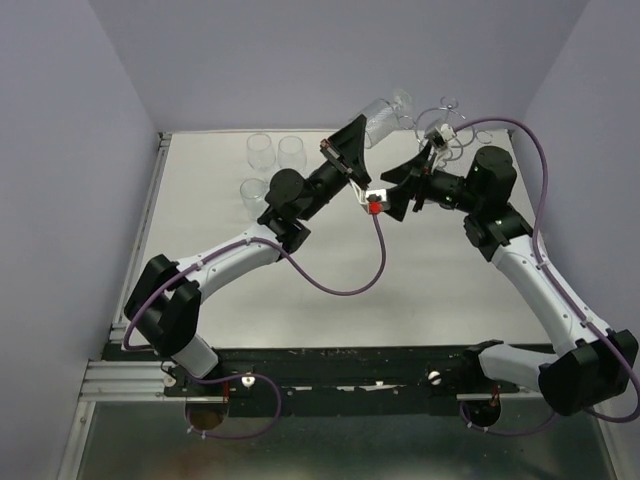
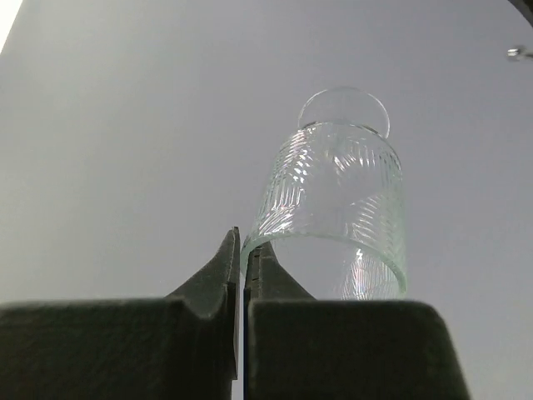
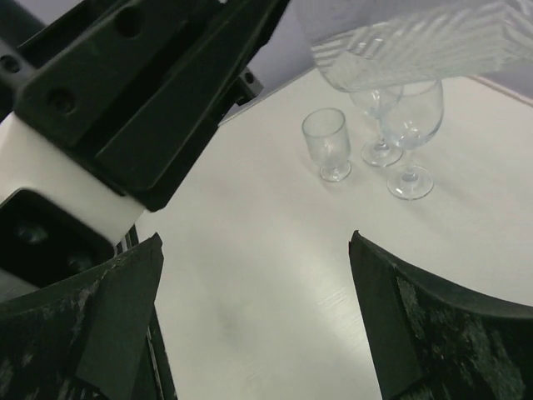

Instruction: Take the wine glass off the wine glass rack

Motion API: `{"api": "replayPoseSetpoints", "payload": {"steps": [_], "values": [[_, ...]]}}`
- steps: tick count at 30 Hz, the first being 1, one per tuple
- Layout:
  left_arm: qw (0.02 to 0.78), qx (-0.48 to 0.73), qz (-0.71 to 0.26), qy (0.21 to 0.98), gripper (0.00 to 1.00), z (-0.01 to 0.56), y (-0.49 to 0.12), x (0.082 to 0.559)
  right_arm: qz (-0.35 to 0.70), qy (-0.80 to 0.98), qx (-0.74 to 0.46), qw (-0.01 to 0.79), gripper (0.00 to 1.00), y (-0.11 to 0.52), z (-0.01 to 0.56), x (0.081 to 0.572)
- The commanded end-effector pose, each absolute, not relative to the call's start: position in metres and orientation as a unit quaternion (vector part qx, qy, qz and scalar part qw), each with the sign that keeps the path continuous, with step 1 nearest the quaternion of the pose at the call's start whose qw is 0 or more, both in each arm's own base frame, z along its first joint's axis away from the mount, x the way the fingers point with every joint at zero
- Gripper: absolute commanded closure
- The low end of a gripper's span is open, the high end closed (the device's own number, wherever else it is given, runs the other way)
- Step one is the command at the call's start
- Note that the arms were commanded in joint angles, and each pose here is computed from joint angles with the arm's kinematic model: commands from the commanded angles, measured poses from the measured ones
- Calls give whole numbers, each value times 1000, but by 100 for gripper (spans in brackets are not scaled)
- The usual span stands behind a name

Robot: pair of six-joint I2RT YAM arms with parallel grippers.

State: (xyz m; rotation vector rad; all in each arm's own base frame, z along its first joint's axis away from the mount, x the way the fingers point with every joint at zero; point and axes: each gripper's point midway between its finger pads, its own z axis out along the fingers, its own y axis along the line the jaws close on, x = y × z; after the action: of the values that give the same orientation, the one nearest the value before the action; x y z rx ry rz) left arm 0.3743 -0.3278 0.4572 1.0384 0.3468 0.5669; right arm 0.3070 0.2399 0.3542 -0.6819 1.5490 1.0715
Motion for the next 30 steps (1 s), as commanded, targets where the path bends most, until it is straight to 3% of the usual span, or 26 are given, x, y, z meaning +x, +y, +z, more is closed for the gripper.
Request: {"api": "replayPoseSetpoints", "payload": {"steps": [1,6,15,30], "values": [[826,482,214,202,100,450,-319,362,428,643,-337,538,0,225,340,278],[794,532,158,248,100,410,-323,358,347,651,-382,557,0,204,315,271],[652,672,49,347,100,331,-324,337,173,685,-404,581,0,155,292,279],[408,781,15,472,100,279,-284,330,232,790,-274,496,0,143,241,298]]}}
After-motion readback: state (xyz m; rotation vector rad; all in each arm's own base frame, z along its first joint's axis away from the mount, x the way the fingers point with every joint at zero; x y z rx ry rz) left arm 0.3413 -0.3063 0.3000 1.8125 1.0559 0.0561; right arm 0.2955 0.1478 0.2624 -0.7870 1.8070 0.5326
